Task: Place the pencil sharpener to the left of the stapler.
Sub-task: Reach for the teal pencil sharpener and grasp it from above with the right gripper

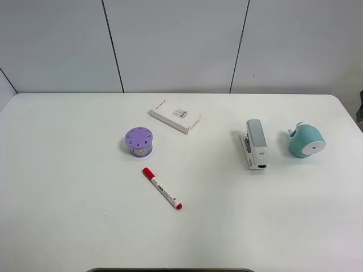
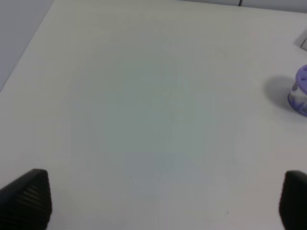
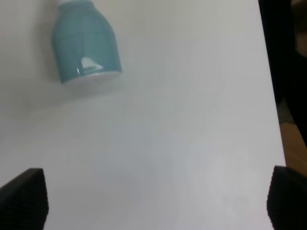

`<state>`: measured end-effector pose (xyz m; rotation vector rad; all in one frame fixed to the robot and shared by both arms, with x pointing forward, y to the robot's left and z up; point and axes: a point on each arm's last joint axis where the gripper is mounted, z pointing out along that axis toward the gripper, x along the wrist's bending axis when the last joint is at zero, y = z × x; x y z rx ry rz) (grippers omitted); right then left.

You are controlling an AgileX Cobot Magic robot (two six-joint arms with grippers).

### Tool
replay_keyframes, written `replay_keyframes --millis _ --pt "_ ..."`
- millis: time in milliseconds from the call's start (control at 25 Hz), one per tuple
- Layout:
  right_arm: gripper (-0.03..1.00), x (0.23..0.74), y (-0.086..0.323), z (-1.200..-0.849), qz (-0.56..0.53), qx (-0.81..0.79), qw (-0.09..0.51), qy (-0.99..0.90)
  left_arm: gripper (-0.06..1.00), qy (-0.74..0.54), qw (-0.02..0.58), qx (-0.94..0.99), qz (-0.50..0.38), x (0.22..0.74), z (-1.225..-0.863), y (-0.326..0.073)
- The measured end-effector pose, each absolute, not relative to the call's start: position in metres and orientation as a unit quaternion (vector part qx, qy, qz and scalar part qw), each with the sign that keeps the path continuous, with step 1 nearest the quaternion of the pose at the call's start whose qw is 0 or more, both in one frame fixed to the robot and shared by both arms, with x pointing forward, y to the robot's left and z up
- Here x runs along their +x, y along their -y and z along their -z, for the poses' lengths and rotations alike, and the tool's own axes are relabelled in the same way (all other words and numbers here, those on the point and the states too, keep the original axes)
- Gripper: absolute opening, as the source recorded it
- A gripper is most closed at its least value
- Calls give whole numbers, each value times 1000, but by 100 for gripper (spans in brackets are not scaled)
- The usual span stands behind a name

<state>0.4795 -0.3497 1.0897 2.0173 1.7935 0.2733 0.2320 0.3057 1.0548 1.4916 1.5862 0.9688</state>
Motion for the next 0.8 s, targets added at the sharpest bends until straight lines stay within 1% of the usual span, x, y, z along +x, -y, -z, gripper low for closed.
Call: replay_keyframes --millis 240,440,600,800 --pt "90 517 353 -1058 -96 715 185 -667 95 -618 370 581 -378 232 -1055 -306" --pt "90 547 357 -1046 -94 711 179 -673 95 -618 370 581 -378 232 -1055 -306" --pt "90 563 358 -1038 -101 709 173 -677 95 -618 370 581 -378 232 -1055 -306" --pt "90 576 357 -1011 -97 707 142 -686 95 -618 370 581 -378 232 -1055 -306"
